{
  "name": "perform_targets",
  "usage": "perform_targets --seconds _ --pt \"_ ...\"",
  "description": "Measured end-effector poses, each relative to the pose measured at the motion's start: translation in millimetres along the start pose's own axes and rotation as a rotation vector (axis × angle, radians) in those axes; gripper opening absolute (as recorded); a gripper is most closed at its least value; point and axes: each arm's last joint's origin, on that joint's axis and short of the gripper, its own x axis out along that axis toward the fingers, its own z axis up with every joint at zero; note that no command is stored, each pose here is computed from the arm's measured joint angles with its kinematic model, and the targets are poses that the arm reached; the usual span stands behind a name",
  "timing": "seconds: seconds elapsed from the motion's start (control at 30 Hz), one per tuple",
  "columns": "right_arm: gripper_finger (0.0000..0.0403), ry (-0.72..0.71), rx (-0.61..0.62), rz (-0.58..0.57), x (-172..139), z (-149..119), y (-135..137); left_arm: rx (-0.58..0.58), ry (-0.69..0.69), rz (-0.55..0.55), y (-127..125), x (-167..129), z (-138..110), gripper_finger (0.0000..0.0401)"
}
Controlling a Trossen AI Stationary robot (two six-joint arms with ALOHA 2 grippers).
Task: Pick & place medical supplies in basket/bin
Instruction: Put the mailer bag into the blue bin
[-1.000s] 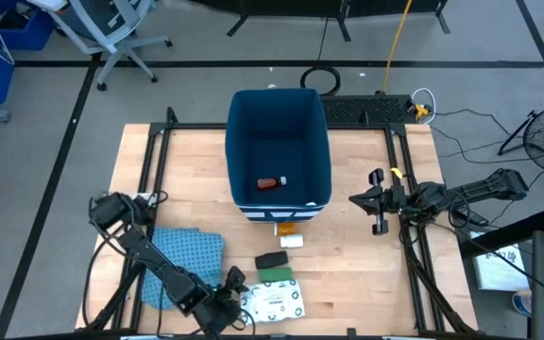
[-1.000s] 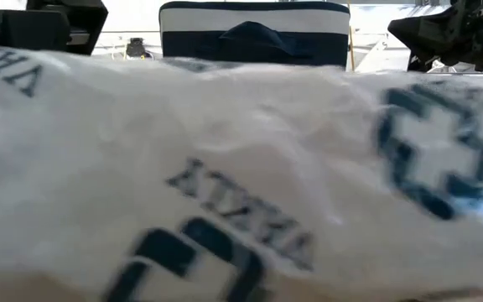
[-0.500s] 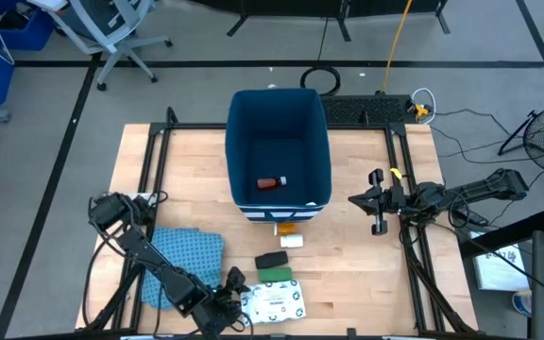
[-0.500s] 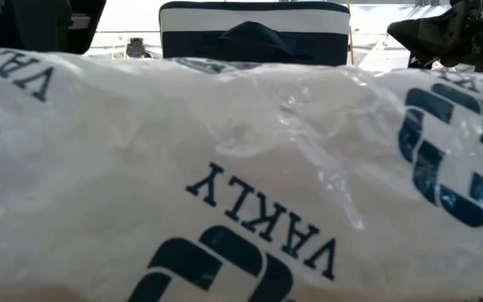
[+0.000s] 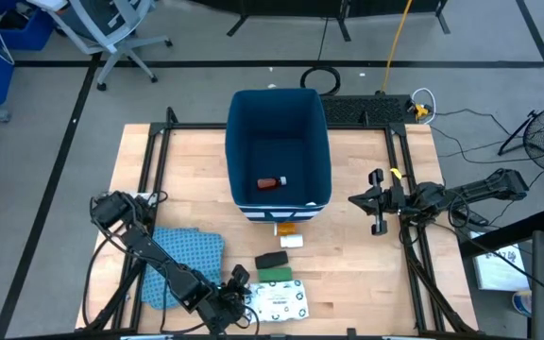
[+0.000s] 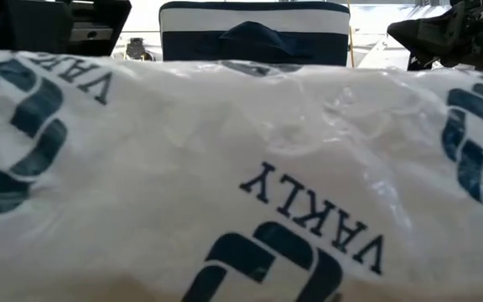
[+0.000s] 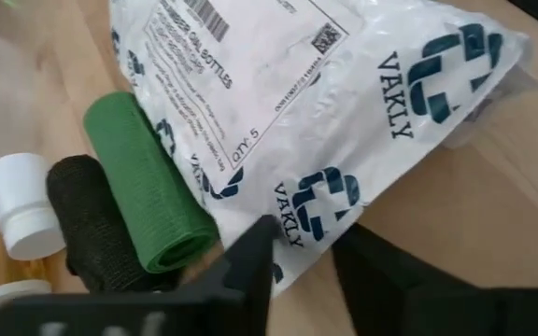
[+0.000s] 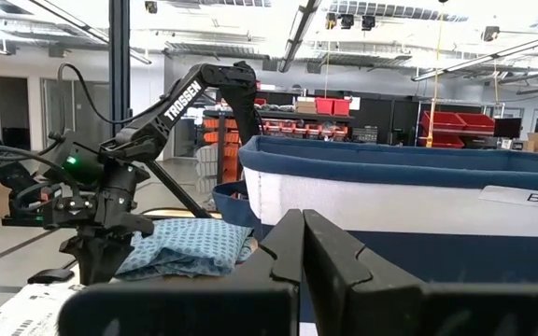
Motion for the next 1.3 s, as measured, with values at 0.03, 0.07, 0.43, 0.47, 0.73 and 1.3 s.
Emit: perform_targets --seconds 0.03,0.07,0.43,0.47,0.73,1.3 --pt "0.0000 0.000 0.000 0.000 0.0 0.0 0.0 -0.001 0.000 -0.004 0.2 0.2 -0.1 0.0075" --pt "0.0000 0.000 0.000 0.000 0.0 0.0 0.0 -0.001 0.000 -0.006 0.2 0.2 -0.1 0.0053" --pt "0.0000 0.000 0.000 -0.001 0.0 0.0 -0.1 -0.024 0.019 0.001 22.4 -42.7 2.1 0.0003" --pt "0.0000 0.000 0.000 -0.001 0.0 0.0 0.0 -0.033 0.005 0.002 27.5 -52.5 3.7 0.0003" --pt "0.0000 0.001 0.000 -0.001 0.0 -0.1 0.0 -0.105 -0.154 -0.004 69.6 -150.2 1.3 0.0001" --pt "0.0000 0.023 -0.026 0.002 0.0 -2.2 0.2 -0.346 -0.560 -0.005 105.2 -241.6 -120.9 0.0000"
